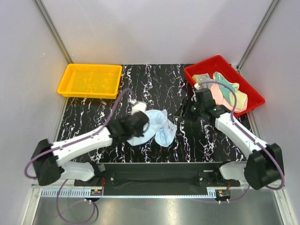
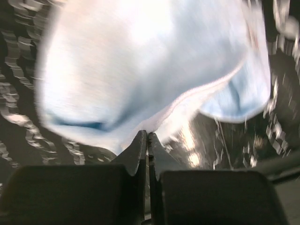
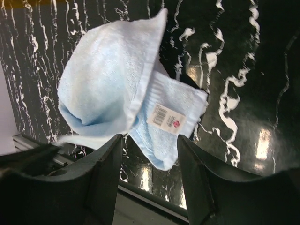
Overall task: Fold and stack the towels
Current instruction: Flatten out the crumpled towel
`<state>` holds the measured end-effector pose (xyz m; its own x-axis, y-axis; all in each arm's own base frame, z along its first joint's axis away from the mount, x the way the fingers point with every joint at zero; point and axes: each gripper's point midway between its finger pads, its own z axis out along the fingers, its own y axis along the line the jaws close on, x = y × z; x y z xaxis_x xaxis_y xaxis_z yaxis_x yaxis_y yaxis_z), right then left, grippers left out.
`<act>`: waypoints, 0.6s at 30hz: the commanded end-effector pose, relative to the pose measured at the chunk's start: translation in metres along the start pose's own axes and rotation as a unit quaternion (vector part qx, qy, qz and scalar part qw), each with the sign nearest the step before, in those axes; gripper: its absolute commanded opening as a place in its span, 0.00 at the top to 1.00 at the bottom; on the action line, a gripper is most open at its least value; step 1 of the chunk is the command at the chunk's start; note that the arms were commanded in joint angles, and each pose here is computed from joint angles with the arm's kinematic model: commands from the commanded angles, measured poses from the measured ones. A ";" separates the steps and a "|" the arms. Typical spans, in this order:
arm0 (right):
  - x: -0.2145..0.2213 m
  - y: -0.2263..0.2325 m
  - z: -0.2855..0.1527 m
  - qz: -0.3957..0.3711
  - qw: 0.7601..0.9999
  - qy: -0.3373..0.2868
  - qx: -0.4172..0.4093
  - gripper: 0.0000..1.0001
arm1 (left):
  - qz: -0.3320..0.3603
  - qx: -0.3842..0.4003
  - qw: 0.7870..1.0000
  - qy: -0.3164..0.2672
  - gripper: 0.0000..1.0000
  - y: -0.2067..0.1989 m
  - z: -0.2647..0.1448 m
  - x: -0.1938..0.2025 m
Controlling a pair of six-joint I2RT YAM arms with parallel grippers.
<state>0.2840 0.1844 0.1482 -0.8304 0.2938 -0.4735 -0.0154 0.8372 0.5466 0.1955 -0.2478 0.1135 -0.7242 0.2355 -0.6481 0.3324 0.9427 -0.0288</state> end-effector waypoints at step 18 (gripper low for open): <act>-0.041 0.064 0.095 -0.217 0.973 -0.030 -0.067 0.41 | -0.207 -0.147 0.967 -0.013 1.00 0.168 -0.017 -0.025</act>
<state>0.3358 0.2611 0.1063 -0.8151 -0.0181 -0.5791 -0.3319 0.8339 0.4410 0.2424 -0.0989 0.1109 -0.7946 -0.1255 -0.5941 -0.1419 0.9897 -0.0193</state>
